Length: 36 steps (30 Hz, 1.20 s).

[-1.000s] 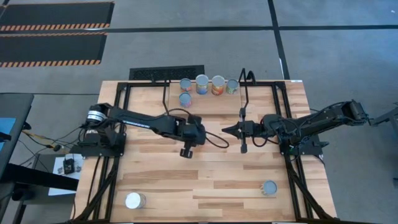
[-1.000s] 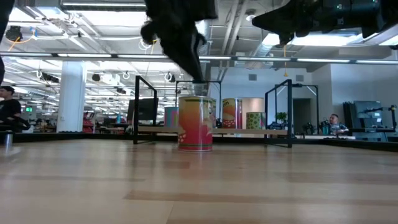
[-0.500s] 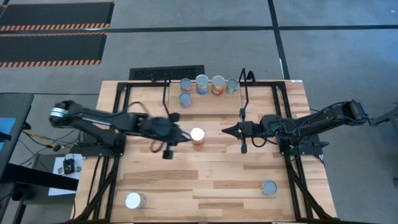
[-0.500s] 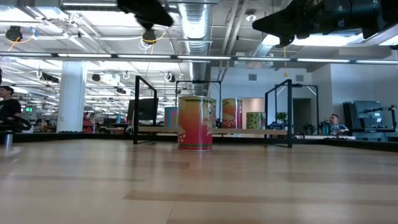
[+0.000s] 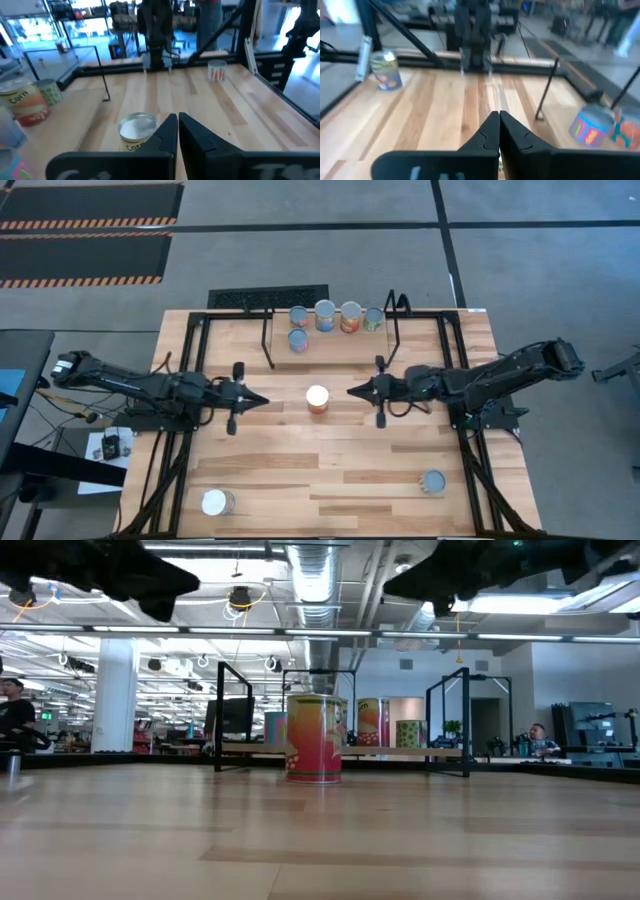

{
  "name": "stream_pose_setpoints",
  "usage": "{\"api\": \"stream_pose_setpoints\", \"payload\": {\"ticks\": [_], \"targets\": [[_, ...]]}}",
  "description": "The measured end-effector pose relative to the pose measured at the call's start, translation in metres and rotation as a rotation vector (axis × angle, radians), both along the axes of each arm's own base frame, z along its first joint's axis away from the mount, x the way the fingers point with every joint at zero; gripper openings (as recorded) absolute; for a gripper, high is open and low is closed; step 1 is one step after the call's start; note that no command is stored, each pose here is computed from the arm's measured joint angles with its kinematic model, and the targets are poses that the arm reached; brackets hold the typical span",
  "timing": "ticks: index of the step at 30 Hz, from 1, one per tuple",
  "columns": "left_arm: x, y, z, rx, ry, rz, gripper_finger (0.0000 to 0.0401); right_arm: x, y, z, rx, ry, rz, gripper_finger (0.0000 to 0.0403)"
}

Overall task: Pick and place cans onto a shelf
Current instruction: Put the canned corn on the shelf aligned with the canned corn on the shelf

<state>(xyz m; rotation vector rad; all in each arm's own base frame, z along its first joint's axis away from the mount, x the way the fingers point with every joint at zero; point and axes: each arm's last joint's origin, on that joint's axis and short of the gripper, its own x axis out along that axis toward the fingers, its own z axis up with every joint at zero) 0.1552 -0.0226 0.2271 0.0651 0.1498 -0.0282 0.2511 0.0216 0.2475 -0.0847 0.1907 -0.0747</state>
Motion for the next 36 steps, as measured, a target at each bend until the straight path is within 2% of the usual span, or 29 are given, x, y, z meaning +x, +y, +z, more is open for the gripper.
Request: {"api": "stream_pose_setpoints", "payload": {"ticks": [5, 10, 15, 19, 30, 36], "targets": [[-0.014, 0.004, -0.002, 0.001, -0.048, 0.033, 0.0006, 0.029, 0.001, -0.009, 0.003, 0.171, -0.044, 0.0059], [-0.02, 0.005, 0.002, 0.018, -0.077, 0.047, 0.0006, 0.061, 0.004, -0.009, -0.021, 0.28, -0.041, 0.0109], [-0.02, 0.005, 0.002, 0.035, -0.072, 0.048, 0.0006, 0.086, 0.007, -0.014, -0.11, 0.438, -0.012, 0.0152], [-0.018, 0.005, 0.0, 0.038, -0.053, 0.049, 0.0006, 0.102, 0.007, -0.02, -0.19, 0.552, 0.002, 0.0169], [-0.015, 0.006, -0.005, 0.057, -0.015, 0.1, 0.0006, 0.132, -0.002, -0.045, -0.312, 0.782, 0.052, 0.0152], [-0.015, 0.006, -0.005, 0.06, -0.011, 0.111, 0.0006, 0.142, -0.004, -0.046, -0.322, 0.814, 0.055, 0.0095]]}}
